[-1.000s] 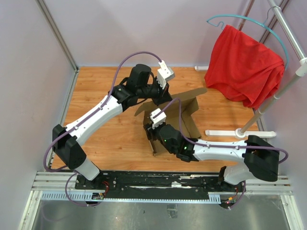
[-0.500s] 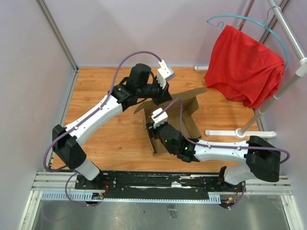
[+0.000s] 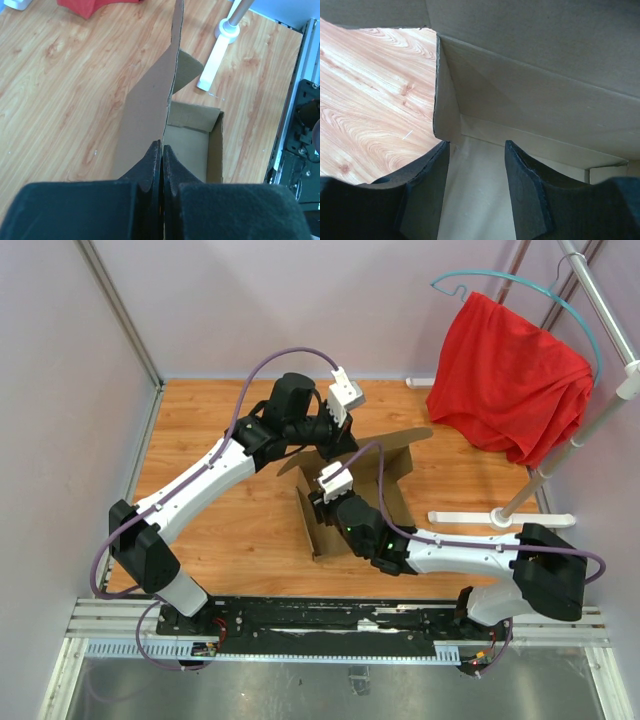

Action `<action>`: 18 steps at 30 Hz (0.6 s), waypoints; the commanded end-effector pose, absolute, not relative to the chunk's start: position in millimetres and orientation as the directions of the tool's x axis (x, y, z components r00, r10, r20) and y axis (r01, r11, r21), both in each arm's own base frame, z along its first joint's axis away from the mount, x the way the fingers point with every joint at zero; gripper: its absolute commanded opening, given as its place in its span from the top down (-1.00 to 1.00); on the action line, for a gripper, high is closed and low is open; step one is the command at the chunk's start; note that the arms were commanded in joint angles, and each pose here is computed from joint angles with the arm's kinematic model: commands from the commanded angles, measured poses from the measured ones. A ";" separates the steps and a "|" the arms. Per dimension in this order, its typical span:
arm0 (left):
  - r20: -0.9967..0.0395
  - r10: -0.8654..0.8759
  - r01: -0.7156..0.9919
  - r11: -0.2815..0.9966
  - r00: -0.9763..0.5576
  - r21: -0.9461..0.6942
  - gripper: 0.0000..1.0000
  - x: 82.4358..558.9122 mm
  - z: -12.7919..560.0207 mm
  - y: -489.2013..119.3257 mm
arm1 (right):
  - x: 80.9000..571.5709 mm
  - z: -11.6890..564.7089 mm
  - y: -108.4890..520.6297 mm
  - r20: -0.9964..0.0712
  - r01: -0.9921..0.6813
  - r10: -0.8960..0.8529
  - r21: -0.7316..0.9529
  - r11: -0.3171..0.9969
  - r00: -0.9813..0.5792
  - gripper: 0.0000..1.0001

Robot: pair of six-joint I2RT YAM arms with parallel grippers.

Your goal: Fold the paper box

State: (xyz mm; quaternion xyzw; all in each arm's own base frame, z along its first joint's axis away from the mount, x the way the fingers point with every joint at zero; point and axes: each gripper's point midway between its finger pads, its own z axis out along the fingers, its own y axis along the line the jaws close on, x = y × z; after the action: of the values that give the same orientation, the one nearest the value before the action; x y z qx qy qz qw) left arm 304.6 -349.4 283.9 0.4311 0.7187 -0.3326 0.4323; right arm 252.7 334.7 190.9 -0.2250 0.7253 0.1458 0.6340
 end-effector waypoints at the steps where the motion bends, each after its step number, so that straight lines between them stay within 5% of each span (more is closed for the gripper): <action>1: -0.871 0.373 0.904 0.396 -0.320 -0.163 0.99 292.4 269.2 -345.8 | 258.8 212.9 331.3 -0.996 -0.492 -0.058 -0.020 0.871 -0.063 0.02; 18: -0.872 0.320 0.883 0.412 -0.371 -0.225 0.99 277.2 246.6 -339.5 | 175.1 205.6 266.6 -0.970 -0.685 -0.057 0.125 0.717 -0.237 -0.17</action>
State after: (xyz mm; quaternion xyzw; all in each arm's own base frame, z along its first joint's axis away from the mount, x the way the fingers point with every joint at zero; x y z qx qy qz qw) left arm 286.1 -344.1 238.4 0.4187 0.7464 -0.3510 0.3800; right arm 193.0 297.9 220.2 -0.2472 0.7085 0.2792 0.5991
